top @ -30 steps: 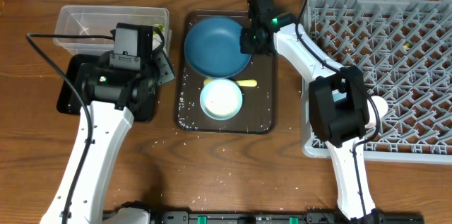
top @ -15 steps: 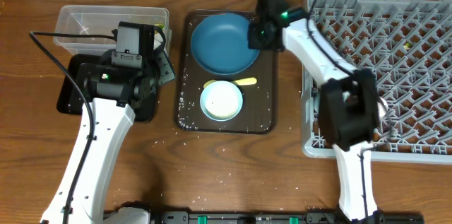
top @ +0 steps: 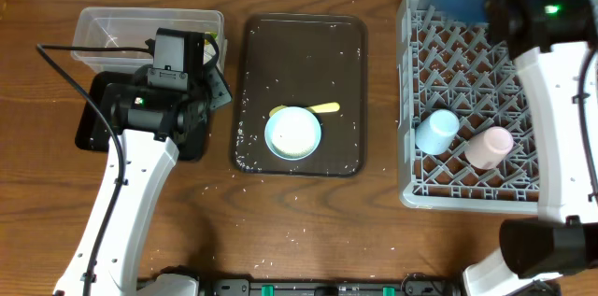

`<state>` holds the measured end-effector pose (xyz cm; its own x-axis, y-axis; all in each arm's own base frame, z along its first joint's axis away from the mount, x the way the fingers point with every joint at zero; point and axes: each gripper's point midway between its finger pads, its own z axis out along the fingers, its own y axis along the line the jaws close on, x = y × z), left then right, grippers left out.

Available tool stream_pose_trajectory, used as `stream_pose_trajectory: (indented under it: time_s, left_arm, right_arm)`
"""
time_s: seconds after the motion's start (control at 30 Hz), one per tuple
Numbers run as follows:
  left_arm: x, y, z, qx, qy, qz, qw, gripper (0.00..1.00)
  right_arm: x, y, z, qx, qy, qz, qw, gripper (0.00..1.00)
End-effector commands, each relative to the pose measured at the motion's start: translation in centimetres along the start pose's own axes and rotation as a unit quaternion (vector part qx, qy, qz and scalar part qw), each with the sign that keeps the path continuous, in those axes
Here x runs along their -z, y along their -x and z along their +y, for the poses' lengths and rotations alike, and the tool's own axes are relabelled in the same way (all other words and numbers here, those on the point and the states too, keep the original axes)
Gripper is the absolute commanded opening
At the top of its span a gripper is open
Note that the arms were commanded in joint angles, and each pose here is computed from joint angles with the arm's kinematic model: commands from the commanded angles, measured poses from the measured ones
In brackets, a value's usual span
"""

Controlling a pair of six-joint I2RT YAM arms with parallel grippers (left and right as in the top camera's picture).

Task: Sort waste into correct bins and load items into the dishwasher rack
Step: 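Grasp blue bowl rim with right gripper and lift it, then carry blue bowl right and set it upside down in rack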

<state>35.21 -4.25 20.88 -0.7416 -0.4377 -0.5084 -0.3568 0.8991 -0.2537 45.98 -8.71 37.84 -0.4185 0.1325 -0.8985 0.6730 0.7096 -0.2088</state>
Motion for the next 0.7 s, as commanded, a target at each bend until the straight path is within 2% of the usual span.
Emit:
stream_pose_trajectory:
  time_s: [0.0,0.13,0.4,0.67]
  left_arm:
    - [0.1,0.6,-0.3,0.005,-0.005,-0.013,1.000,0.47]
    - [0.1,1.1,-0.6,0.006,-0.011,-0.023,1.000,0.47]
    - [0.2,1.6,-1.0,0.007,-0.017,-0.032,0.999,0.47]
    - [0.2,2.0,-1.2,0.008,-0.022,-0.040,0.999,0.47]
  right_arm:
    - [-1.9,1.8,-7.7,0.090,-0.216,-0.023,0.972,0.01]
    - [-5.4,1.5,-9.5,0.151,-0.233,0.007,0.961,0.01]
    - [-11.8,-3.4,-11.2,0.206,-0.275,0.085,0.935,0.01]
    - [-14.6,-6.3,-13.4,0.170,-0.300,0.115,0.932,0.01]
